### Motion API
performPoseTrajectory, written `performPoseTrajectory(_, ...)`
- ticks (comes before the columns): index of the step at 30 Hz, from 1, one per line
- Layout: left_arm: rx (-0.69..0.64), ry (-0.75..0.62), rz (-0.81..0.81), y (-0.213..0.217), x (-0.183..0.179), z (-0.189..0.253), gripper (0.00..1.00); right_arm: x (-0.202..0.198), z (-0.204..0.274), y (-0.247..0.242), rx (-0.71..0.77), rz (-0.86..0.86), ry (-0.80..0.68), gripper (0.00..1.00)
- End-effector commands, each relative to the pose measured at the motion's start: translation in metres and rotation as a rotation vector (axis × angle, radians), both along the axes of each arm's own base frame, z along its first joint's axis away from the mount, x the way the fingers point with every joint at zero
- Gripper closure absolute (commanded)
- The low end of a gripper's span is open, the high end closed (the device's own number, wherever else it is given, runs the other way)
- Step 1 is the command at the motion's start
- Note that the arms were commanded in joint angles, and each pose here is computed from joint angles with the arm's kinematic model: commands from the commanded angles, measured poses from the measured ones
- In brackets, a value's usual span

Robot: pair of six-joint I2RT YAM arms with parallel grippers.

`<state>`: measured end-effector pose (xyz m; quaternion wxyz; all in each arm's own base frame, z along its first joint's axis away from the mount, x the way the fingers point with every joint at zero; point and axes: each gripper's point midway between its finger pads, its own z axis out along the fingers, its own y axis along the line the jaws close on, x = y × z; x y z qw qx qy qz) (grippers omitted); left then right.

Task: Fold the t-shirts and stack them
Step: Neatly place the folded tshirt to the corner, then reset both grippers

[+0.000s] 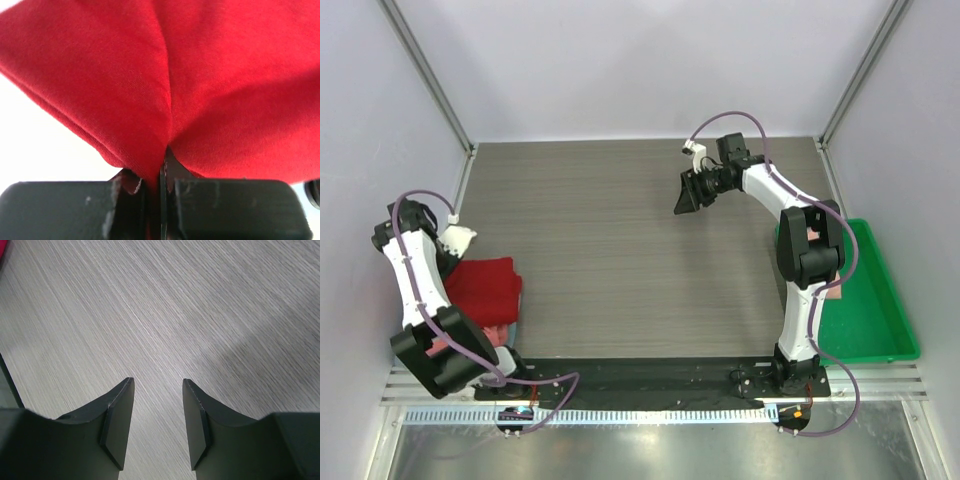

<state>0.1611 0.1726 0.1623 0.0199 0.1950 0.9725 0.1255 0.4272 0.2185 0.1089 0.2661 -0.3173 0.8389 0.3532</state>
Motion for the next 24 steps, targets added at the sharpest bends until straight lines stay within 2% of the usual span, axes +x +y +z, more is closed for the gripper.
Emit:
performPoseTrajectory(1,0.082,-0.012,0.014,0.028,0.007,0.001,1.0,0.009,0.013,0.007,0.02,0.007,-0.04,0.51)
performPoseTrajectory(10,0.122,-0.012,0.037,0.052,0.018,-0.002,0.99,0.011,0.01,0.009,0.018,-0.007,-0.027,0.52)
performPoseTrajectory(11,0.112,-0.003,0.037,0.051,0.018,-0.004,0.93,0.012,0.01,0.01,0.019,-0.008,-0.028,0.52)
performPoseTrajectory(12,0.105,-0.006,0.05,0.051,0.019,-0.004,0.84,0.012,0.011,0.01,0.023,-0.009,-0.027,0.52)
performPoseTrajectory(14,0.089,-0.06,0.065,0.048,0.028,0.007,0.5,0.012,0.013,0.011,0.022,-0.01,-0.033,0.51)
performPoseTrajectory(16,0.079,-0.191,0.099,0.043,0.045,0.036,0.38,0.012,0.021,0.009,0.015,-0.007,-0.065,0.51)
performPoseTrajectory(19,0.046,-0.398,0.114,0.021,0.082,0.079,0.32,0.016,0.038,0.002,-0.013,-0.024,-0.144,0.47)
performPoseTrajectory(21,0.016,-0.49,0.06,-0.009,0.111,0.098,0.28,0.023,0.041,-0.009,-0.066,-0.098,-0.183,0.37)
performPoseTrajectory(22,0.002,-0.566,0.082,-0.021,0.129,0.11,0.18,0.029,0.055,-0.011,-0.06,-0.141,-0.225,0.31)
performPoseTrajectory(23,-0.014,-0.604,0.075,-0.034,0.141,0.116,0.13,0.032,0.059,-0.015,-0.071,-0.17,-0.243,0.09)
performPoseTrajectory(24,-0.043,-0.63,0.017,-0.063,0.159,0.118,0.01,0.031,0.057,-0.019,-0.083,-0.193,-0.244,0.01)
